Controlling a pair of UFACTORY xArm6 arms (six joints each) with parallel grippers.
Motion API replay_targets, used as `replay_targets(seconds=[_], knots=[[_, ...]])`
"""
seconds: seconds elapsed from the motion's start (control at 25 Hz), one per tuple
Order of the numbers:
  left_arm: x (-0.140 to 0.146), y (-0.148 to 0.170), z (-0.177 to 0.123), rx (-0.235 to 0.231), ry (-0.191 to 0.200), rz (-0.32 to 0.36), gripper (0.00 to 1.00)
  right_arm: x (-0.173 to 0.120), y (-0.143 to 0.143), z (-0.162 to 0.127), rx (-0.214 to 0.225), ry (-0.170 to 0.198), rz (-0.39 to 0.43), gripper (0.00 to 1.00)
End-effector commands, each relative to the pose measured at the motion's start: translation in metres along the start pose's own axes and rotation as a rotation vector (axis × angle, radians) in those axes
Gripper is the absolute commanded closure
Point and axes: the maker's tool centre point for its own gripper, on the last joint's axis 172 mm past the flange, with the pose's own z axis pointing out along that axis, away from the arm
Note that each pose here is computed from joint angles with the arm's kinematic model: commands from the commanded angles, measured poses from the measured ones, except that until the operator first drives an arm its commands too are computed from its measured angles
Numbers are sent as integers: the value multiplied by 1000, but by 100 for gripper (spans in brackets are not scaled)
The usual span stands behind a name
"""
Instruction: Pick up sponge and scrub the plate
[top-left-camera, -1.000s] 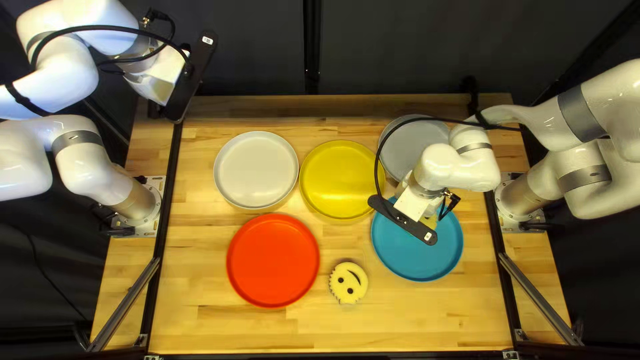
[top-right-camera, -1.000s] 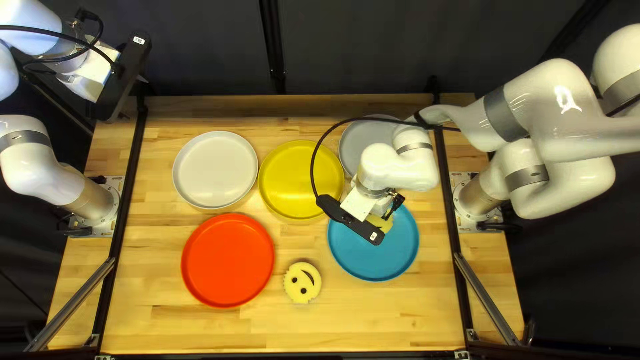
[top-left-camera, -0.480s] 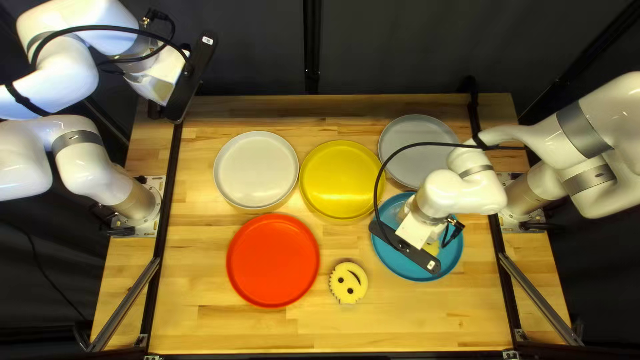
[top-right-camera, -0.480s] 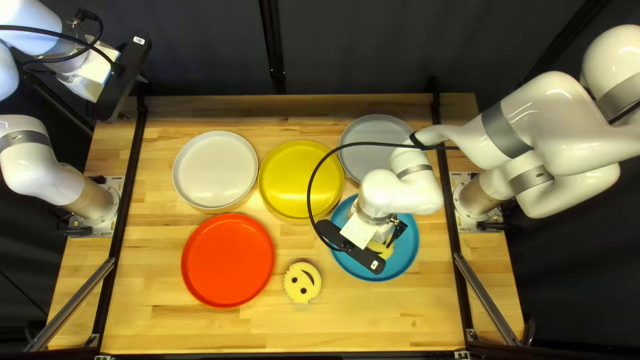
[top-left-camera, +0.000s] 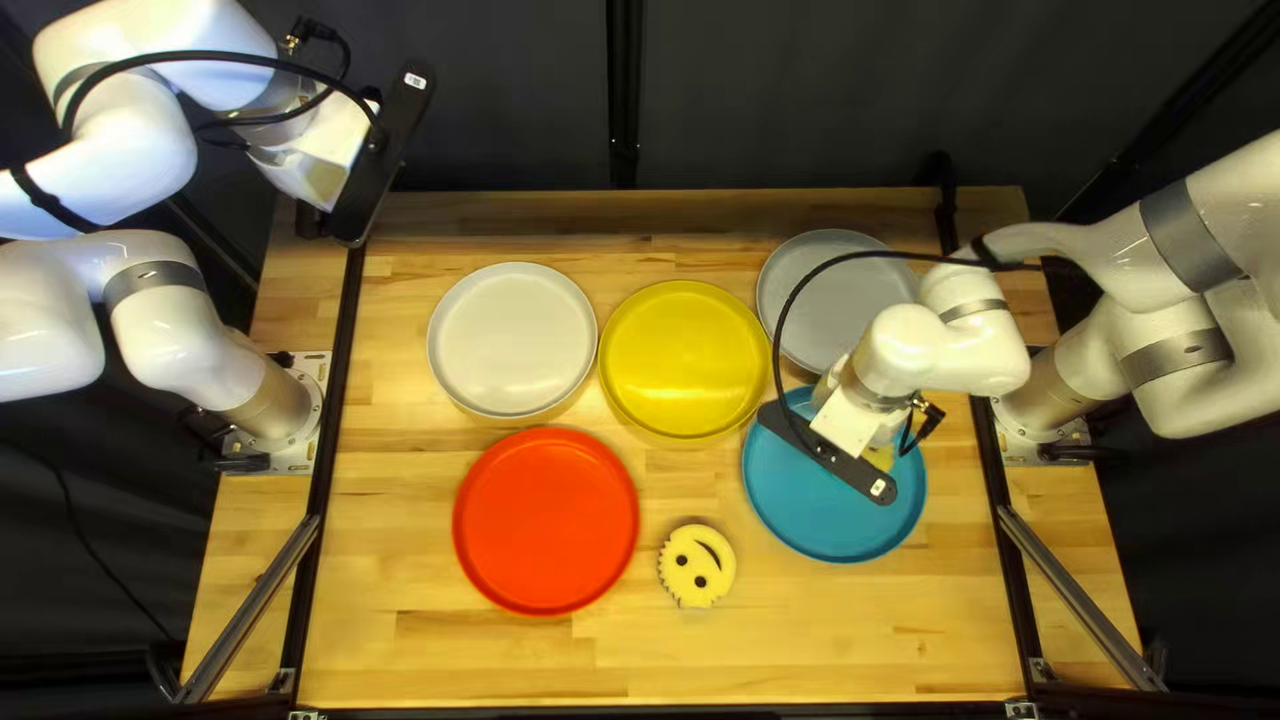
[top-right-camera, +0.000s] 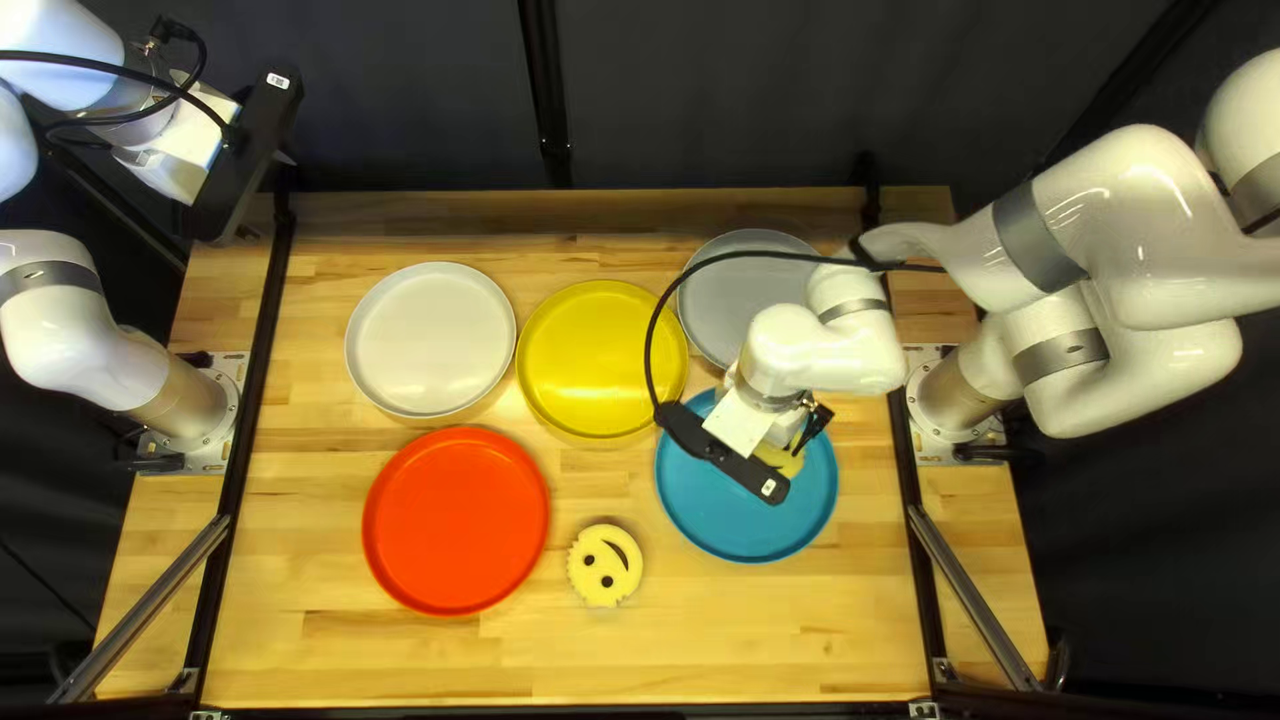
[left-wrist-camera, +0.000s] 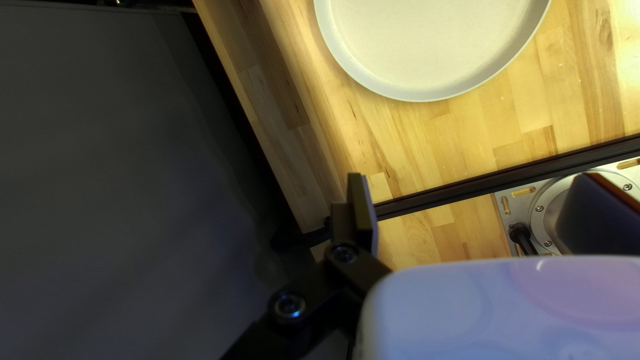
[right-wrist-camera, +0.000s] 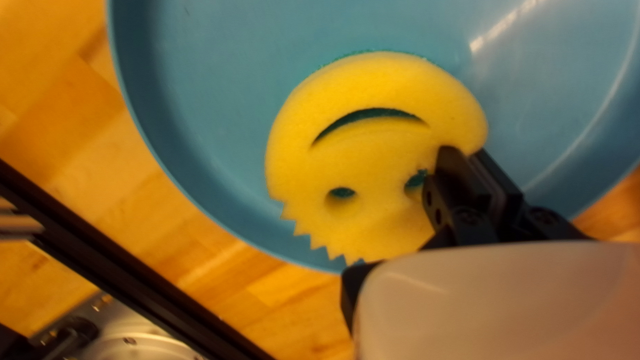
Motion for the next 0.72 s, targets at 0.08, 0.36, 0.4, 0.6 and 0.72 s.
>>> replay_targets(seconds=[0.08,0.36,0.4,0.6,0.72], knots=[[0,0,0,0,0,0,0,16,-14,-1,-5,-3,-6,100],[0,0,0,0,0,0,0,57,-40,-7,-21,3,-18,100],[0,0,0,0,0,0,0,60,-42,-7,-23,3,-20,100],[0,0,0,0,0,0,0,67,-47,-3,-28,6,-35,100],[0,0,0,0,0,0,0,62,-42,-5,-37,-5,-53,100]])
